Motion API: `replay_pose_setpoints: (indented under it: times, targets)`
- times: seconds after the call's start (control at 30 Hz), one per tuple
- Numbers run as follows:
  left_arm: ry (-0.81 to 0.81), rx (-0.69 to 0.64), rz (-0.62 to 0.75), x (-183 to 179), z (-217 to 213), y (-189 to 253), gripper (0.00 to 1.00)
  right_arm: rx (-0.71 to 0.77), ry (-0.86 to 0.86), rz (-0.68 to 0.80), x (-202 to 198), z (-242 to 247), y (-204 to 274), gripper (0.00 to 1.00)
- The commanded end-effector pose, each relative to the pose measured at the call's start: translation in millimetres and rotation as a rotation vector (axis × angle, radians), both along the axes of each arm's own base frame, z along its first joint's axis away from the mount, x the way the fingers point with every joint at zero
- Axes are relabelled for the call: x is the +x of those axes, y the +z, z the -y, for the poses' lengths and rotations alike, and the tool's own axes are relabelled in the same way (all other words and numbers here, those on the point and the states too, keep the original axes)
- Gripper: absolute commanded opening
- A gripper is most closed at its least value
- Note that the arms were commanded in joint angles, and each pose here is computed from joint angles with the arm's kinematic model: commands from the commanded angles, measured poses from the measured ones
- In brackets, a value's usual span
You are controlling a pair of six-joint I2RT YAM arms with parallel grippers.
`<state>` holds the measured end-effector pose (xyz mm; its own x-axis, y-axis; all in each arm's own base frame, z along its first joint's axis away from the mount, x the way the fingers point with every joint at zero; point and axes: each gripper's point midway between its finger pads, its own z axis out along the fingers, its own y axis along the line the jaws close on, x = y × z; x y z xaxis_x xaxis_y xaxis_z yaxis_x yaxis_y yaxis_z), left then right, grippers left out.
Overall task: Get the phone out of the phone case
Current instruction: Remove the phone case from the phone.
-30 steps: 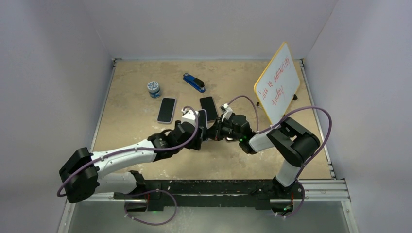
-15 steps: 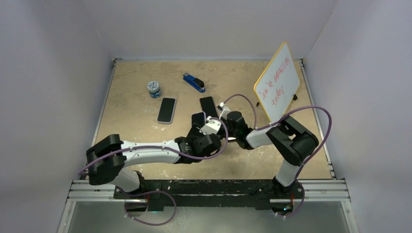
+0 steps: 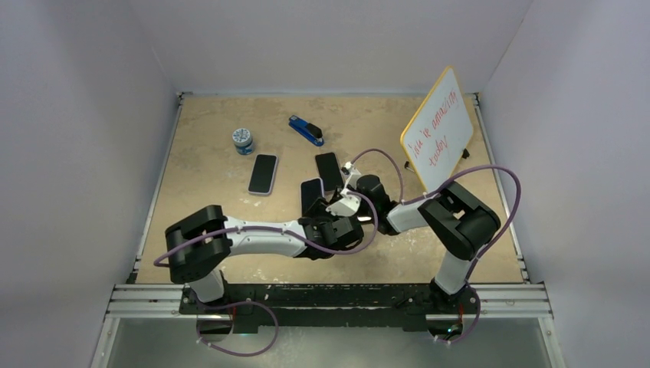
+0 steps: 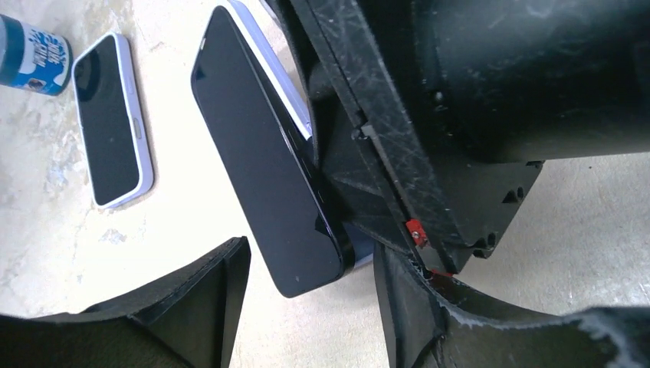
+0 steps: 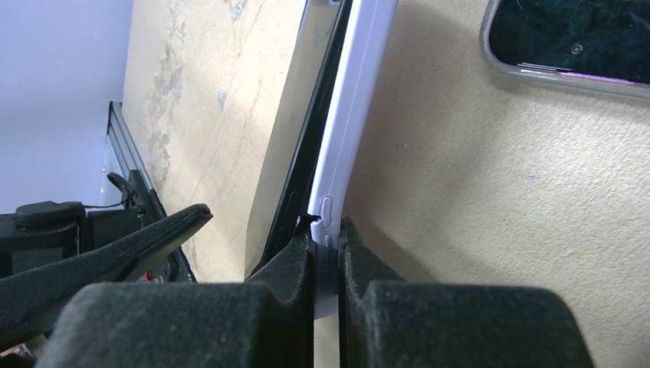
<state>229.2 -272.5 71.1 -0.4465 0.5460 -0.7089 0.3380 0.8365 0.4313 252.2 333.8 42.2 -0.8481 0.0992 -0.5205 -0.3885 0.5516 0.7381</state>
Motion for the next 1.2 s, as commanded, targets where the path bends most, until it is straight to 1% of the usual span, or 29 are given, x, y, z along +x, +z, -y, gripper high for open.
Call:
replay_pose_setpoints:
  times: [0.0,0.17,0.4,0.6,0.73,0.8,0.87,1.03,1.17]
  targets:
    - [0.033,0.063,0.077,8,2,13,0.60,0.086,0.032,0.056,9,-16,29,0.00]
    - [0.054,0.141,0.109,13,-4,8,0.57,0.087,0.036,0.049,8,-17,27,0.00]
    - [0.069,0.211,0.138,17,-9,0,0.53,0.098,0.049,0.047,7,-19,28,0.00]
    - [0.071,0.243,0.170,22,-6,-5,0.51,0.106,0.058,0.047,6,-20,30,0.00]
    - [0.072,0.255,0.201,27,-3,-3,0.47,0.113,0.065,0.049,5,-21,30,0.00]
    - [0.074,0.257,0.209,30,-3,-2,0.43,0.119,0.070,0.049,5,-22,31,0.00]
    - [0.075,0.255,0.213,31,-2,-2,0.37,0.123,0.075,0.045,4,-22,31,0.00]
    - [0.064,0.231,0.193,28,-4,0,0.18,0.127,0.076,0.026,1,-22,29,0.00]
    - [0.046,0.194,0.157,22,-3,1,0.00,0.134,0.063,0.019,3,-22,28,0.00]
